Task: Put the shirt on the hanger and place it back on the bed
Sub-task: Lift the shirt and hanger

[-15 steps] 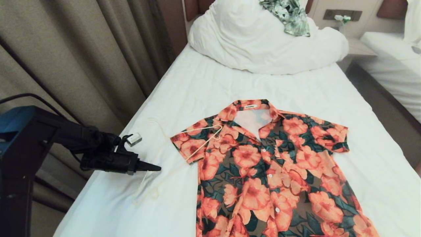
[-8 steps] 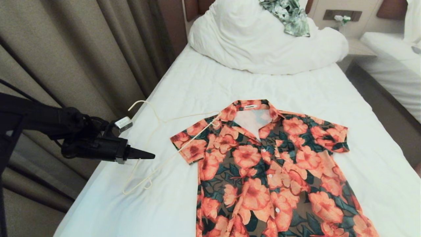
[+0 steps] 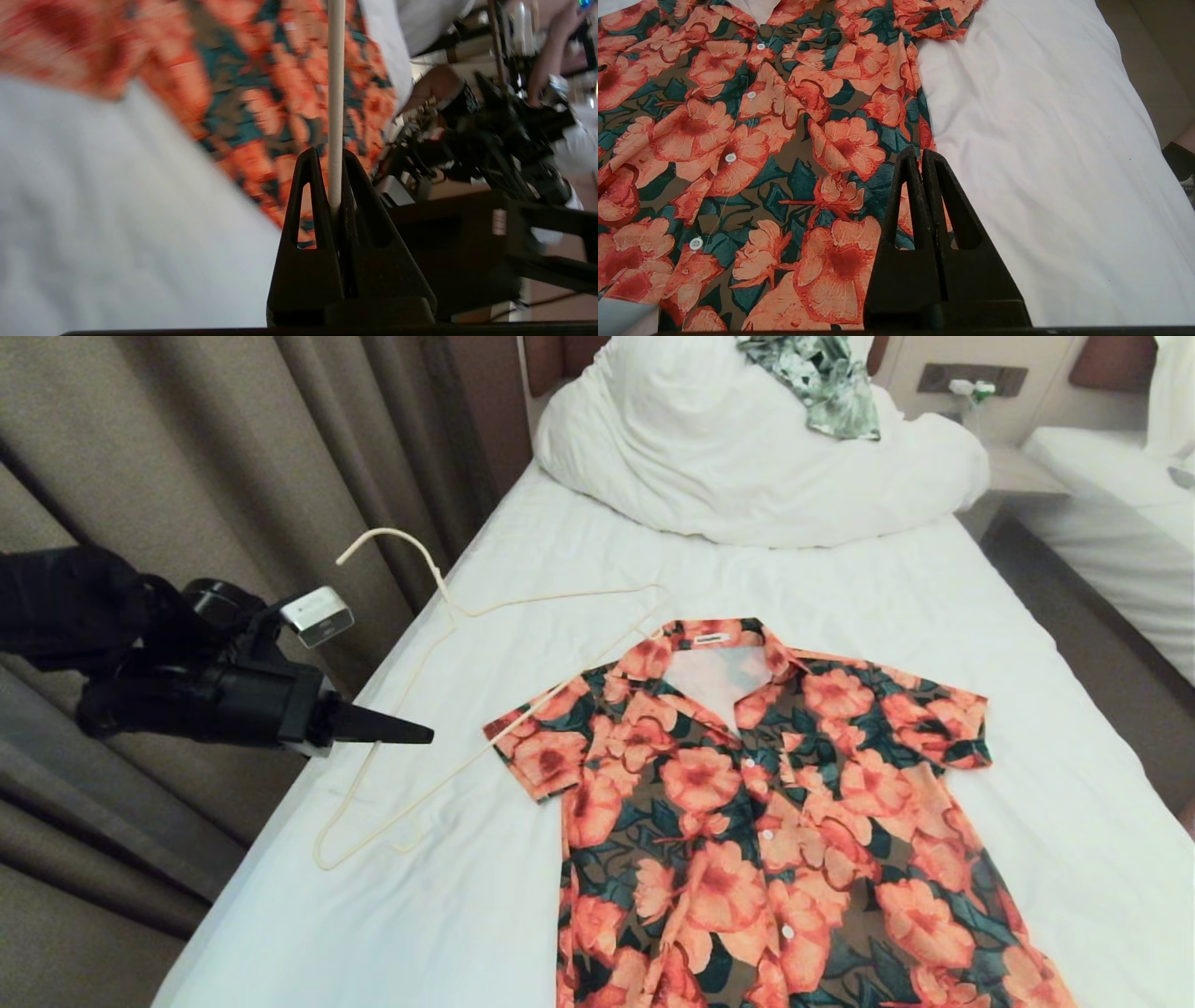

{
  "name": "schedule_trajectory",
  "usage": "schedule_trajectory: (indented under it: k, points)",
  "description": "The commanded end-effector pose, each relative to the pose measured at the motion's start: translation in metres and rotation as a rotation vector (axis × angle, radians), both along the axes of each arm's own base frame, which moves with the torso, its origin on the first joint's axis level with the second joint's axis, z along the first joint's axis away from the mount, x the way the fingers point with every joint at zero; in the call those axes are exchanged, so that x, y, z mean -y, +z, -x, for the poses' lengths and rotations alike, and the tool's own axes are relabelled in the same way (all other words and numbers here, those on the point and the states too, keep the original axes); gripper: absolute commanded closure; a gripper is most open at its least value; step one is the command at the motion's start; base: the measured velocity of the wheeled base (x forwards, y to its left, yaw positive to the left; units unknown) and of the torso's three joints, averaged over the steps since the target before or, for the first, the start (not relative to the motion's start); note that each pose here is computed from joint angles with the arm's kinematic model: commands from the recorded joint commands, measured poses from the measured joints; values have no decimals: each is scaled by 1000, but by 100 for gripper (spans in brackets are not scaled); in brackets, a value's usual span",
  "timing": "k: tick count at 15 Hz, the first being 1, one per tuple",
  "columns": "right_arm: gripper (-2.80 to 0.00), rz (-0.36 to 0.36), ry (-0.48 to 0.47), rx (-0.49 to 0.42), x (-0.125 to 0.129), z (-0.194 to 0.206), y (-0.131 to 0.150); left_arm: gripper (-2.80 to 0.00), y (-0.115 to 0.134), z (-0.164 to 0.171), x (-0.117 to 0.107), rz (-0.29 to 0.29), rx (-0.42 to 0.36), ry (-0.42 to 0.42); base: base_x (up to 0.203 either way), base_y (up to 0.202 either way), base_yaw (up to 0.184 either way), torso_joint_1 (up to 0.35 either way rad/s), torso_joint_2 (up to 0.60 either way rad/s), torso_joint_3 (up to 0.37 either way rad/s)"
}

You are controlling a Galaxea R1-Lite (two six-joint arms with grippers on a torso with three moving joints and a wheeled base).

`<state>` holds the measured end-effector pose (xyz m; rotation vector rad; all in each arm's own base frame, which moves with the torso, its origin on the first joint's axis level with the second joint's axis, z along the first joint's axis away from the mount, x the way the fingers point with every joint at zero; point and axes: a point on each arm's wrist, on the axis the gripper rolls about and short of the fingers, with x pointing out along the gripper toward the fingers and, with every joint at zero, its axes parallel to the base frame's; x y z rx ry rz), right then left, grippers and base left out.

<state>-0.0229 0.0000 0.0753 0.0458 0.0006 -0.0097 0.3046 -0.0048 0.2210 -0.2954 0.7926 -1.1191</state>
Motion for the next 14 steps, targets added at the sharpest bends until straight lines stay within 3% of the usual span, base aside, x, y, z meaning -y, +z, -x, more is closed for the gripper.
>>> schedule_trajectory:
  k: [1, 6, 11, 14]
  points:
    - [0, 0, 0, -1, 0, 0, 0, 0, 31, 27, 17, 6, 89, -52, 0, 0, 0, 0, 0, 0]
    - [0, 0, 0, -1, 0, 0, 0, 0, 65, 71, 44, 42, 112, -117, 0, 0, 0, 0, 0, 0]
    - [0, 0, 0, -1, 0, 0, 0, 0, 75, 94, 57, 61, 95, -152, 0, 0, 0, 0, 0, 0]
    - [0, 1, 0, -1, 0, 0, 0, 0, 79, 105, 69, 69, 107, -215, 0, 0, 0, 0, 0, 0]
